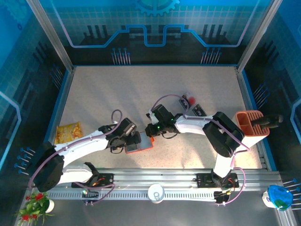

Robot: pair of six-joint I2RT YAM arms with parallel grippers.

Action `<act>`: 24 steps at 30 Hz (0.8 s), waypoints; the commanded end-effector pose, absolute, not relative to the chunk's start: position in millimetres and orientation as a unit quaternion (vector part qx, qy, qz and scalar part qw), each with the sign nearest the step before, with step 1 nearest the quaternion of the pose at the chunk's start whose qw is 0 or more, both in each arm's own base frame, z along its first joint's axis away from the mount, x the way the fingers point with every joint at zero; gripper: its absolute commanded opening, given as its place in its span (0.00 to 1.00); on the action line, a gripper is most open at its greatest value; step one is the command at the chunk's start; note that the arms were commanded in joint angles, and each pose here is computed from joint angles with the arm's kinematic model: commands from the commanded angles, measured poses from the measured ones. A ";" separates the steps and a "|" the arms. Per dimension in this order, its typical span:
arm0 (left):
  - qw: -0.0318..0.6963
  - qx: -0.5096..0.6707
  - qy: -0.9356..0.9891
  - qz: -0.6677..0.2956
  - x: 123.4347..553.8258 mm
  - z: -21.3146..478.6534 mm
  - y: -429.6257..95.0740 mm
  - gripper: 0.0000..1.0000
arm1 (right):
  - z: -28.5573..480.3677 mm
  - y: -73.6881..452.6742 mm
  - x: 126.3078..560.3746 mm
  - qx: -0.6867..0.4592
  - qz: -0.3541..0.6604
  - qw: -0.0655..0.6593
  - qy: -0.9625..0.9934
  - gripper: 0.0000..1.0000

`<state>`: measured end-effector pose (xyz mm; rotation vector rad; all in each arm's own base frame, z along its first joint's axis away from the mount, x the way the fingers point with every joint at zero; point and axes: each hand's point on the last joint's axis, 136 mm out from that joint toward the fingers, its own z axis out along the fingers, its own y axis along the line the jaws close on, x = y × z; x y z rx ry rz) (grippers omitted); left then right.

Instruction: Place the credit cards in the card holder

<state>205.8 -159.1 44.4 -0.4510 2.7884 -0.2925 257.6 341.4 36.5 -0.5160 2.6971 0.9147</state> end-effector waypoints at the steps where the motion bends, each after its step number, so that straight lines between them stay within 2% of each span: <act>1: 0.165 -0.158 0.967 -0.113 217.7 48.8 -174.1 0.99 | 22.4 341.0 256.3 -0.186 0.307 0.110 0.927 0.01; 12: 0.155 -0.141 0.974 -0.088 216.3 31.2 -177.2 0.99 | 8.7 351.7 249.1 -0.173 0.326 0.087 0.925 0.00; 22: 0.147 -0.134 0.979 -0.040 207.9 15.3 -158.7 0.99 | 6.7 354.0 248.9 -0.161 0.334 0.082 0.925 0.00; 24: 0.142 -0.133 0.980 -0.035 205.4 10.5 -156.6 0.95 | 9.5 354.1 249.2 -0.162 0.334 0.084 0.925 0.00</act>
